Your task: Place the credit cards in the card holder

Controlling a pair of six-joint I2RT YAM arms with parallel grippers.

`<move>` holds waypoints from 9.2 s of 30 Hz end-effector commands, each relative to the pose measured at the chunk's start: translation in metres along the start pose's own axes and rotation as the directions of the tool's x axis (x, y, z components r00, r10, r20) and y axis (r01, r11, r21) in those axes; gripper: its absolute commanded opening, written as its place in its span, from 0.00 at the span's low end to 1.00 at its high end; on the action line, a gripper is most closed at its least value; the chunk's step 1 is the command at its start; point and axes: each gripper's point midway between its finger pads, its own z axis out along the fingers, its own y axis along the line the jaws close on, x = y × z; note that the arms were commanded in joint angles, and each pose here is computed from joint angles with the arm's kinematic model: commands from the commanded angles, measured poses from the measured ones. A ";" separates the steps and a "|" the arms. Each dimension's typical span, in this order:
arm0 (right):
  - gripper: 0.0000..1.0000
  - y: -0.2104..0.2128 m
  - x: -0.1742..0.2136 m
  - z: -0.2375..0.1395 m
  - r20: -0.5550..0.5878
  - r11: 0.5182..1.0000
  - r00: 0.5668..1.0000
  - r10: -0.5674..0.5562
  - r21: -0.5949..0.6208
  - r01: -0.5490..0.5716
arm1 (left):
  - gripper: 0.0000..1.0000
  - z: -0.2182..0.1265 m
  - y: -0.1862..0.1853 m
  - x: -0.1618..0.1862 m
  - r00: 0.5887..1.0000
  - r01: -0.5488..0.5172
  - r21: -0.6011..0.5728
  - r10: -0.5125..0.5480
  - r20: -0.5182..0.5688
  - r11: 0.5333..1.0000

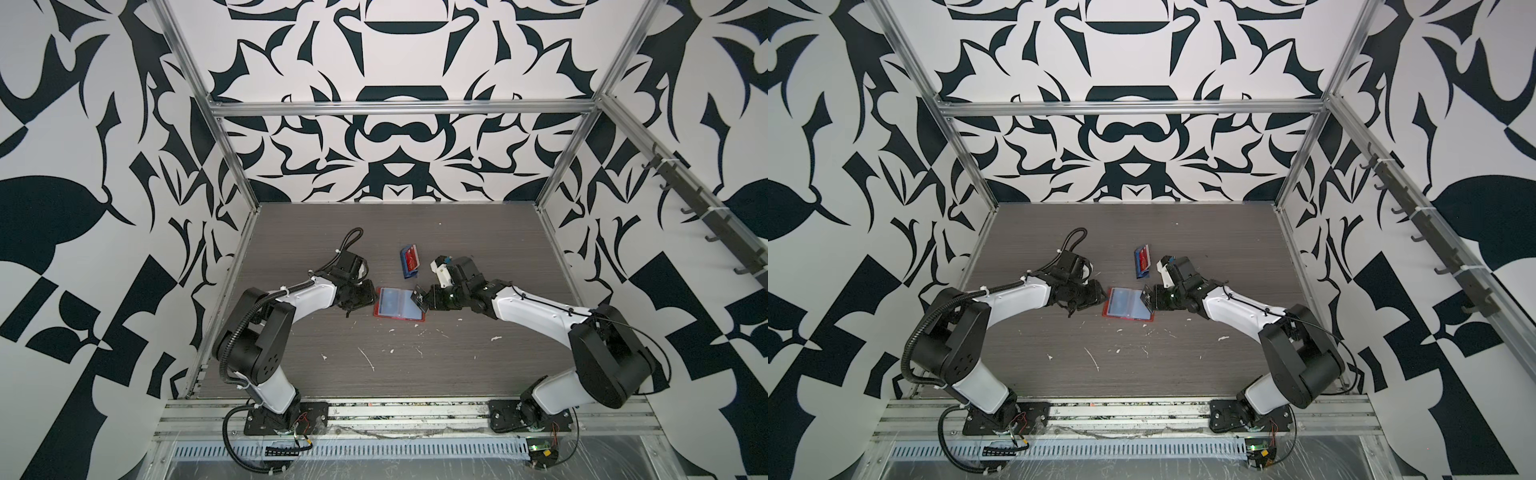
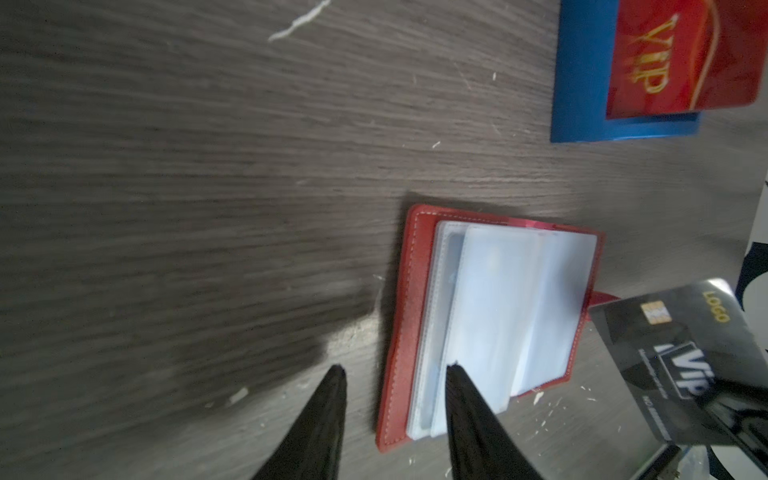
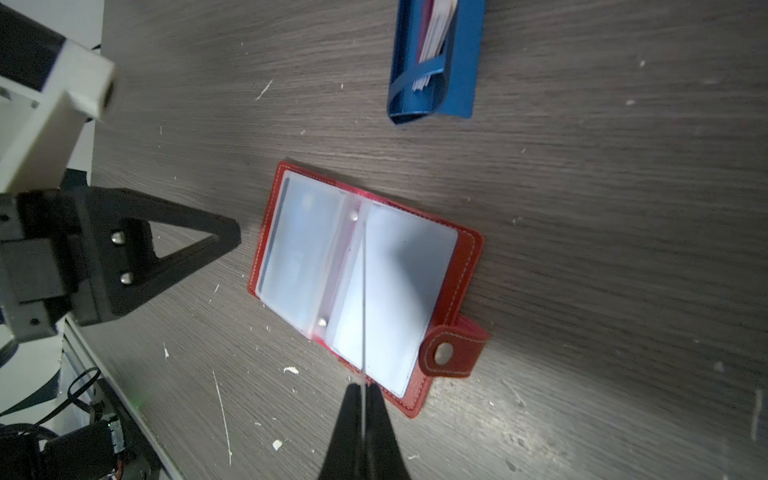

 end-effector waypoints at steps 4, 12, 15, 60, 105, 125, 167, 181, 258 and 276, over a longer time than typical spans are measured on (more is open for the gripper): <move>0.00 0.008 -0.008 0.009 0.054 0.999 0.998 0.011 -0.046 -0.009 | 0.38 0.006 -0.007 0.001 1.000 0.004 0.068 -0.004 0.004 0.998; 0.00 0.002 -0.002 0.018 0.025 0.999 1.000 0.018 -0.029 -0.017 | 0.35 0.013 -0.005 0.006 1.000 0.027 0.082 -0.026 -0.016 0.996; 0.00 0.000 -0.001 0.021 0.015 1.000 1.000 0.017 -0.024 -0.017 | 0.34 0.015 -0.004 0.009 0.999 0.040 0.088 -0.039 -0.020 0.995; 0.00 0.017 0.003 0.026 0.033 0.989 0.998 0.050 -0.138 -0.045 | 0.00 0.019 0.000 0.034 0.995 0.097 0.040 -0.095 -0.043 0.994; 0.00 0.016 0.010 0.047 0.046 0.968 0.994 0.097 -0.238 -0.084 | 0.00 0.025 0.008 0.047 0.988 0.148 -0.005 -0.148 -0.053 0.989; 0.00 0.002 0.016 0.058 0.096 0.955 0.981 0.170 -0.262 -0.140 | 0.00 0.027 0.014 0.063 0.979 0.193 -0.016 -0.194 -0.059 0.981; 0.04 0.002 0.022 0.071 0.103 0.950 0.975 0.199 -0.265 -0.166 | 0.00 0.032 0.015 0.074 0.976 0.208 -0.012 -0.208 -0.062 0.978; 0.48 -0.001 0.023 0.062 0.095 0.995 0.993 0.071 -0.079 -0.063 | 0.00 0.032 0.014 0.071 0.978 0.197 -0.015 -0.198 -0.061 0.980; 0.00 0.010 0.008 0.079 -0.180 0.942 0.960 -0.214 0.224 0.252 | 0.00 0.025 0.008 0.062 0.992 0.114 -0.037 -0.115 -0.054 0.993; 0.00 0.032 -0.003 0.057 -0.060 0.973 0.977 -0.204 0.098 0.209 | 0.00 0.016 0.009 0.058 0.997 0.063 -0.076 -0.066 -0.048 0.995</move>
